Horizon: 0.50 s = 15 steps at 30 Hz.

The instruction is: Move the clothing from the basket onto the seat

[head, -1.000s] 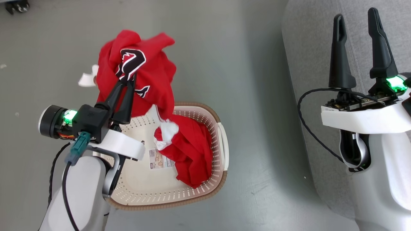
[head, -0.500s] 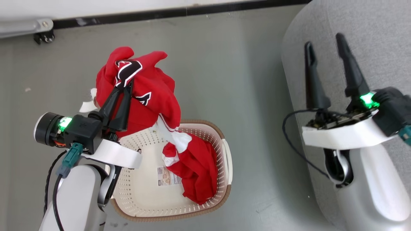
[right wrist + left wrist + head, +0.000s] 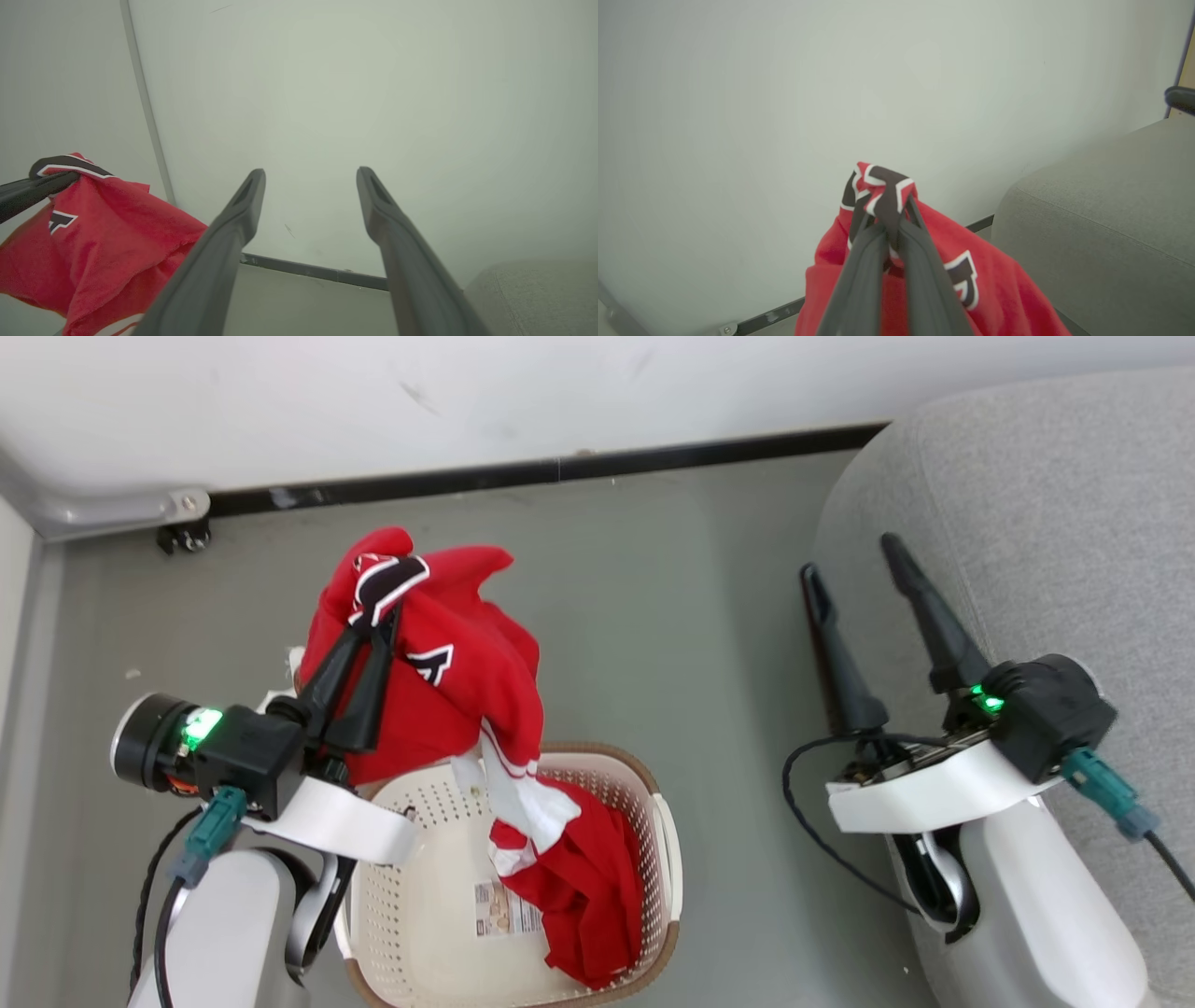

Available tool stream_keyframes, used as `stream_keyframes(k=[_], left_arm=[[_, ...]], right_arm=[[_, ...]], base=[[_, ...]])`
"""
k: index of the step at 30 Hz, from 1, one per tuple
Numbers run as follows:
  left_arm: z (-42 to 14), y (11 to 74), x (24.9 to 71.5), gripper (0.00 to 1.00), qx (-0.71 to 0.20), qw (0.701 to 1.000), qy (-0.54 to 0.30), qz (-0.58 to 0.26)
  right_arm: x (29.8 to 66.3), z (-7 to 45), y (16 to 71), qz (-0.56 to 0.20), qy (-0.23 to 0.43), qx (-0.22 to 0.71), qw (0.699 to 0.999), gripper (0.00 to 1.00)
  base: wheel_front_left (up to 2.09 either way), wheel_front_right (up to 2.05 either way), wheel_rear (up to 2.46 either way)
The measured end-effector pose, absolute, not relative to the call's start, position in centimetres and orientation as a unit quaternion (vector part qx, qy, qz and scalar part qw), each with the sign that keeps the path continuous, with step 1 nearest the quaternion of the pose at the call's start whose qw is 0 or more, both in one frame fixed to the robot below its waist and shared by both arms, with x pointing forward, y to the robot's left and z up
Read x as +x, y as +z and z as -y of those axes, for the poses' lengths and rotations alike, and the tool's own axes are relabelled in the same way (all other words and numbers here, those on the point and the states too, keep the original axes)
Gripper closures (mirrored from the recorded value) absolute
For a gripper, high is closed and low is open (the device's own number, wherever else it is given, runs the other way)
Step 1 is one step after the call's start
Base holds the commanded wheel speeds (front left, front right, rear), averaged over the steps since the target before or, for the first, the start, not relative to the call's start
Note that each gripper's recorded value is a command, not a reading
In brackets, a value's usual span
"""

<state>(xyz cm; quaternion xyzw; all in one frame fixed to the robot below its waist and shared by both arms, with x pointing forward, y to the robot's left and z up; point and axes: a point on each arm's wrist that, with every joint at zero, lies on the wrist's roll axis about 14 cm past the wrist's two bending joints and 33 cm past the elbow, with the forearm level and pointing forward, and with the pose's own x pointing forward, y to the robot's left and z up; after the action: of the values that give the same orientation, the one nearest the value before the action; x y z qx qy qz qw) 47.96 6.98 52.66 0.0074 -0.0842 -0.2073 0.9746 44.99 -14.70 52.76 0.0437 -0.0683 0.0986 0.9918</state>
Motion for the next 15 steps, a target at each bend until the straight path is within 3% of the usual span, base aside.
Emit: stream_keyframes(k=[15], left_arm=[[-6.7, 55.8, 44.3, 1.0, 0.03, 0.966, -0.231, 0.114]], right_arm=[[40.5, 8.0, 52.8, 0.044, 0.219, 0.031, 0.974, 0.0]], base=[[0.0, 0.0, 0.0]])
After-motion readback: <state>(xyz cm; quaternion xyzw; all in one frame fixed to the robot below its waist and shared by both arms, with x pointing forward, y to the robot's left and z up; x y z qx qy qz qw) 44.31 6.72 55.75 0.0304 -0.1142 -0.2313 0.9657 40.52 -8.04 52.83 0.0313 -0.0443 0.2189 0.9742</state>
